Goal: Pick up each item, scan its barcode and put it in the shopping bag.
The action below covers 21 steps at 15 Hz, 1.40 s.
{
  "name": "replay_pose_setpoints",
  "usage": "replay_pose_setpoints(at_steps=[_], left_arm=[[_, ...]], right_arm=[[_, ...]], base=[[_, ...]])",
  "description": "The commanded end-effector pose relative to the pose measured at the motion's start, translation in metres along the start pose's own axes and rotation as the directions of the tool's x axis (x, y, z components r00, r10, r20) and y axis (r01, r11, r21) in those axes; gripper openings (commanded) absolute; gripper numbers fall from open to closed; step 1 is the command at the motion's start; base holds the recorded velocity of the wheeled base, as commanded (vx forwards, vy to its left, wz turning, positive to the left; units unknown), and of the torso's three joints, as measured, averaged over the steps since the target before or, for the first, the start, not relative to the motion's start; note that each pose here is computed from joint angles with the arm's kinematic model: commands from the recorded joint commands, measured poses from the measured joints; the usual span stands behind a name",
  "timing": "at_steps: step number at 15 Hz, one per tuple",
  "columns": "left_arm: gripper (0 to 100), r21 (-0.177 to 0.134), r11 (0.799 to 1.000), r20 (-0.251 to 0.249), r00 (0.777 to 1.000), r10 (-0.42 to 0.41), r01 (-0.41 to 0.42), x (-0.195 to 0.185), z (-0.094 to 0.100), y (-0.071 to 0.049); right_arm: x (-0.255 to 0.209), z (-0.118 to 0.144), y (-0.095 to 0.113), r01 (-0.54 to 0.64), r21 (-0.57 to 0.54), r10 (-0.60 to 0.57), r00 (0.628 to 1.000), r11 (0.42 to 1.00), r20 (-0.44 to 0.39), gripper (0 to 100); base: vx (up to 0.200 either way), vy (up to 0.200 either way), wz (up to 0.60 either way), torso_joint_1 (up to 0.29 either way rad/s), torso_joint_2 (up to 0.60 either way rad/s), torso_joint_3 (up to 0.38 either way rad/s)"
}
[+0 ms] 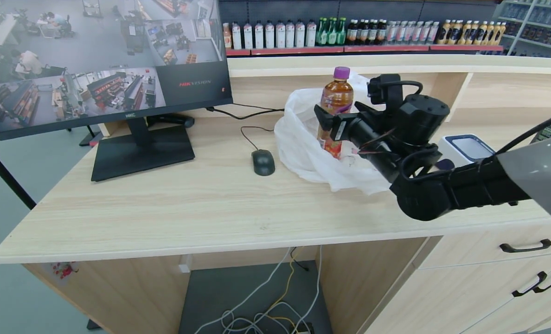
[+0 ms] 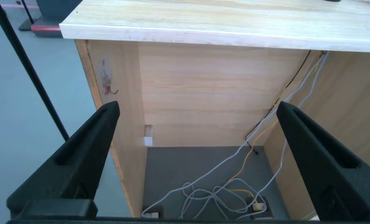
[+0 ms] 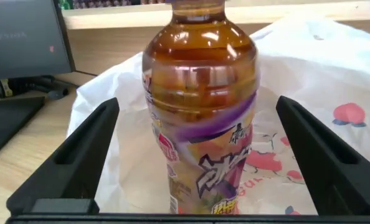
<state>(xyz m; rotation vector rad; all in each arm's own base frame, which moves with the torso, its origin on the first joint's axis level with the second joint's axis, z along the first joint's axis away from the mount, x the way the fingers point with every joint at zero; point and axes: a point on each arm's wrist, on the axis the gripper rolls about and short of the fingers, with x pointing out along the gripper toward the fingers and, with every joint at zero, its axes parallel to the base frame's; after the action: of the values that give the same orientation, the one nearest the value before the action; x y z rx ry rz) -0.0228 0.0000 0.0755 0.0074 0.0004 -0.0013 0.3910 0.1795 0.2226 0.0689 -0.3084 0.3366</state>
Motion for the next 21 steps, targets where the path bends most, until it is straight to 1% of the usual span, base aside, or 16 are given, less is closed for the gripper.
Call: replay_pose_setpoints(at_steps=[1, 2, 3, 4, 5, 6, 8, 9, 10, 11, 12, 14, 16, 17, 19, 21], left_arm=[[100, 0.000, 1.000, 0.000, 1.000, 0.000, 0.000, 0.000, 0.000, 0.000], [100, 0.000, 1.000, 0.000, 1.000, 0.000, 0.000, 0.000, 0.000, 0.000], [100, -0.001, 1.000, 0.000, 1.000, 0.000, 0.000, 0.000, 0.000, 0.000], [100, -0.001, 1.000, 0.000, 1.000, 0.000, 0.000, 0.000, 0.000, 0.000], [100, -0.003, 1.000, 0.000, 1.000, 0.000, 0.000, 0.000, 0.000, 0.000], [100, -0.003, 1.000, 0.000, 1.000, 0.000, 0.000, 0.000, 0.000, 0.000], [100, -0.004, 1.000, 0.000, 1.000, 0.000, 0.000, 0.000, 0.000, 0.000], [100, -0.004, 1.000, 0.000, 1.000, 0.000, 0.000, 0.000, 0.000, 0.000], [100, -0.003, 1.000, 0.000, 1.000, 0.000, 0.000, 0.000, 0.000, 0.000], [100, -0.001, 1.000, 0.000, 1.000, 0.000, 0.000, 0.000, 0.000, 0.000], [100, -0.003, 1.000, 0.000, 1.000, 0.000, 0.000, 0.000, 0.000, 0.000], [100, -0.001, 1.000, 0.000, 1.000, 0.000, 0.000, 0.000, 0.000, 0.000], [100, -0.001, 1.000, 0.000, 1.000, 0.000, 0.000, 0.000, 0.000, 0.000], [100, -0.001, 1.000, 0.000, 1.000, 0.000, 0.000, 0.000, 0.000, 0.000], [100, -0.006, 1.000, 0.000, 1.000, 0.000, 0.000, 0.000, 0.000, 0.000], [100, -0.006, 1.000, 0.000, 1.000, 0.000, 0.000, 0.000, 0.000, 0.000]], right_arm=[[-0.030, 0.042, 0.007, -0.008, 0.016, 0.006, 0.998, 1.000, 0.068, 100], [-0.047, 0.056, 0.007, 0.014, 0.026, -0.017, 0.996, 1.000, 0.093, 100], [-0.056, 0.060, 0.007, 0.030, 0.029, -0.032, 0.995, 0.999, 0.090, 100], [-0.078, 0.063, 0.012, 0.034, 0.036, -0.036, 0.997, 0.999, 0.066, 100], [-0.091, 0.057, 0.012, 0.045, 0.035, -0.047, 0.998, 0.998, 0.050, 100], [-0.105, 0.047, 0.011, 0.071, 0.035, -0.073, 0.996, 0.997, 0.051, 100], [-0.129, 0.028, 0.015, 0.076, 0.053, -0.081, 0.993, 0.996, 0.091, 100], [-0.141, 0.017, 0.021, 0.054, 0.053, -0.057, 0.997, 0.997, 0.052, 100], [-0.155, 0.013, 0.021, 0.053, 0.048, -0.053, 0.999, 0.997, 0.010, 100], [-0.158, 0.016, 0.020, 0.053, 0.047, -0.053, 0.998, 0.997, 0.013, 100], [-0.154, 0.021, 0.020, 0.053, 0.056, -0.055, 0.998, 0.997, 0.039, 100], [-0.158, 0.018, 0.021, 0.047, 0.054, -0.048, 0.999, 0.997, 0.020, 100], [-0.181, 0.013, 0.020, 0.033, 0.041, -0.031, 0.999, 0.999, -0.039, 100], [-0.183, 0.012, 0.020, 0.031, 0.034, -0.029, 0.998, 0.999, -0.050, 100], [-0.184, 0.012, 0.024, 0.018, 0.036, -0.016, 0.999, 0.999, -0.050, 100], [-0.182, 0.014, 0.025, 0.015, 0.043, -0.014, 0.999, 0.999, -0.037, 100]], base=[[0.000, 0.000, 0.00, 0.000, 0.00, 0.000], [0.000, 0.000, 0.00, 0.000, 0.00, 0.000], [0.000, 0.000, 0.00, 0.000, 0.00, 0.000], [0.000, 0.000, 0.00, 0.000, 0.00, 0.000], [0.000, 0.000, 0.00, 0.000, 0.00, 0.000], [0.000, 0.000, 0.00, 0.000, 0.00, 0.000], [0.000, 0.000, 0.00, 0.000, 0.00, 0.000], [0.000, 0.000, 0.00, 0.000, 0.00, 0.000], [0.000, 0.000, 0.00, 0.000, 0.00, 0.000], [0.000, 0.000, 0.00, 0.000, 0.00, 0.000], [0.000, 0.000, 0.00, 0.000, 0.00, 0.000], [0.000, 0.000, 0.00, 0.000, 0.00, 0.000], [0.000, 0.000, 0.00, 0.000, 0.00, 0.000], [0.000, 0.000, 0.00, 0.000, 0.00, 0.000], [0.000, 0.000, 0.00, 0.000, 0.00, 0.000], [0.000, -0.200, 0.00, -0.007, 0.00, 0.005]])
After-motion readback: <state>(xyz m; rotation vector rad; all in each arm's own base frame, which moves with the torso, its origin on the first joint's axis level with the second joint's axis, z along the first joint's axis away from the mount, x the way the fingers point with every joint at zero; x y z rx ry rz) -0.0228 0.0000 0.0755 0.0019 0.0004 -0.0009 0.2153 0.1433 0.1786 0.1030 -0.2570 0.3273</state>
